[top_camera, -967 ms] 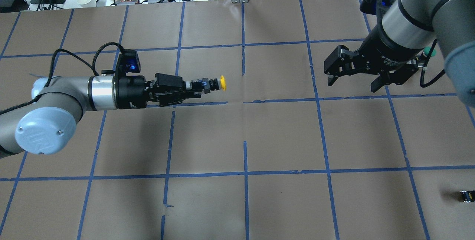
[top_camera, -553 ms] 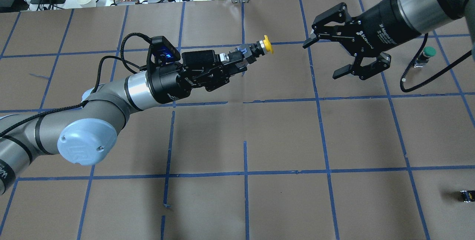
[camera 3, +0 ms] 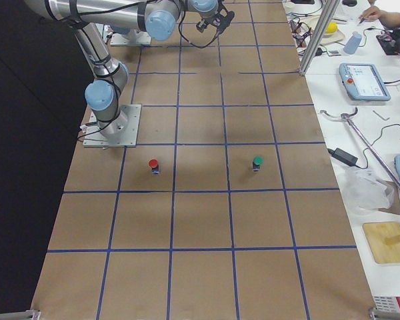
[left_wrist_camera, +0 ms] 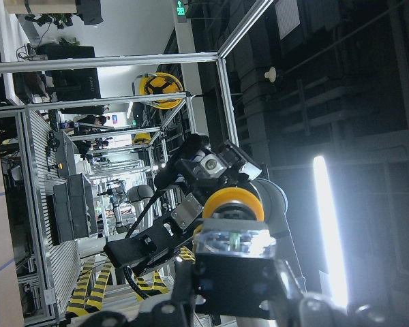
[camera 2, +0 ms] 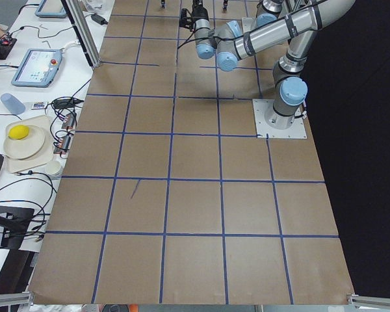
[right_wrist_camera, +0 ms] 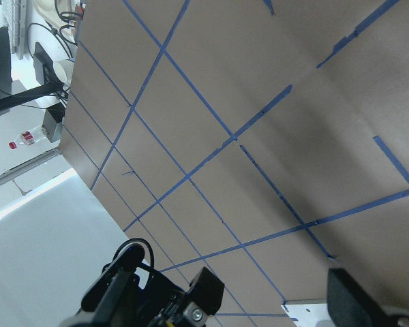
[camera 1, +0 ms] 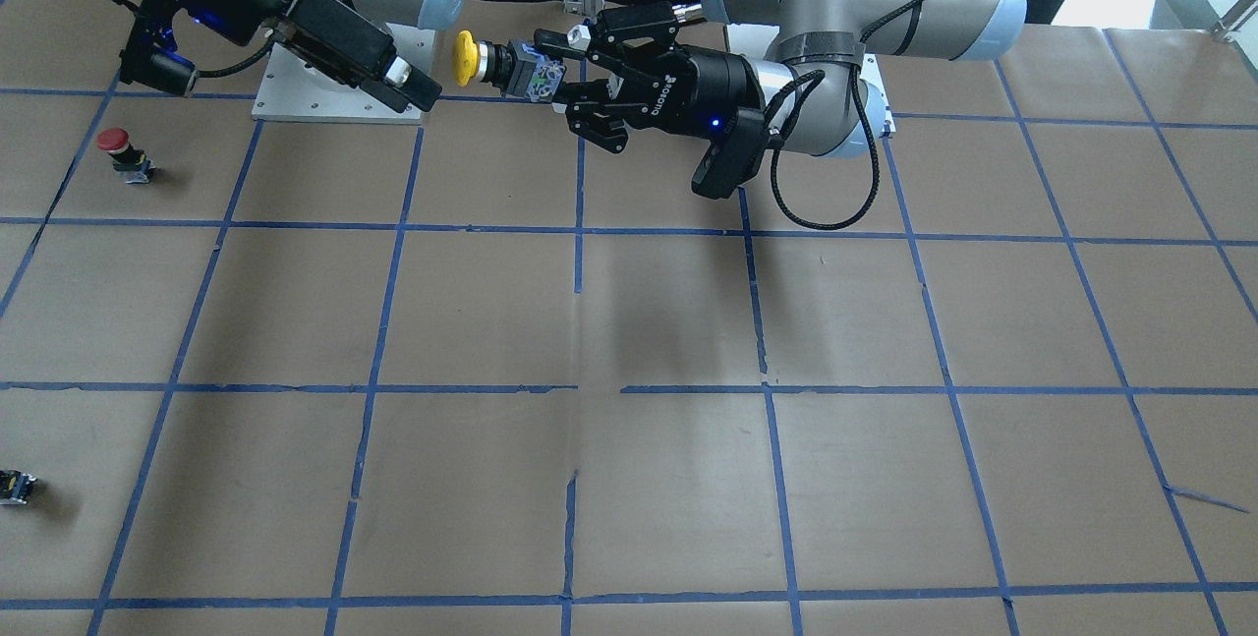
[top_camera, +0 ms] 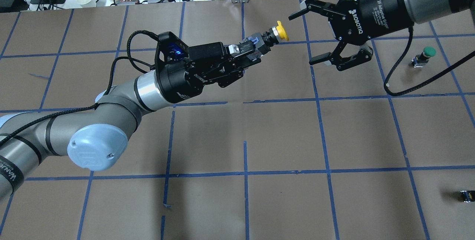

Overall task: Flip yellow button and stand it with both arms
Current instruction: 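Carry the yellow button toward the right gripper while the right gripper rises, then grasp the yellow button's cap with the right gripper, then open the left gripper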

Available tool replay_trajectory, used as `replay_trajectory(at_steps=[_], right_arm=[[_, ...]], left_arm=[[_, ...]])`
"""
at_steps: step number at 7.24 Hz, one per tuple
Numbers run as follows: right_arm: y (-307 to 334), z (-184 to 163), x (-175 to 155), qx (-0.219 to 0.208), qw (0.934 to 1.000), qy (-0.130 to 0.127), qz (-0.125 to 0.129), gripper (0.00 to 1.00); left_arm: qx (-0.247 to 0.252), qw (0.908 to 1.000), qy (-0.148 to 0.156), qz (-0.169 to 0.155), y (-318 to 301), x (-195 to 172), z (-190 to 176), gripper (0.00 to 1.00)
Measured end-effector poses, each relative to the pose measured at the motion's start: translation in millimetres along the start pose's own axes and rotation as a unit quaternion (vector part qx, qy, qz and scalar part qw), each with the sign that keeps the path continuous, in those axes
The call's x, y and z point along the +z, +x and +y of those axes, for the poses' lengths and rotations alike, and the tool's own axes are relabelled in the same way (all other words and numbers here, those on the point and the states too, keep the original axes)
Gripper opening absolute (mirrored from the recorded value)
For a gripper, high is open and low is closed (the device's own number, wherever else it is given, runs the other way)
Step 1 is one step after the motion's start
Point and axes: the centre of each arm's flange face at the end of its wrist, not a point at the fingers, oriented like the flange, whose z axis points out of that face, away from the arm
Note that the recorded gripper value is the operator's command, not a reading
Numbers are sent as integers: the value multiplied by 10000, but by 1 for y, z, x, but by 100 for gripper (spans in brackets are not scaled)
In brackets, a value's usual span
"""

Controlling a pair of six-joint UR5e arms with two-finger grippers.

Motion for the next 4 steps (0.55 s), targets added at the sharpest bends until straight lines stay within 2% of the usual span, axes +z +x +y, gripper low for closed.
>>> replay_trajectory(at_steps=[2,4], right_arm=[[-16,13,-12,-83,9998,33,-149,100],[-20,31,-12,-171,9997,-2,-150,99]], left_arm=[[37,10000,-31,9,0,2,0,22],[35,10000,-43,0,-2,2,0,22]])
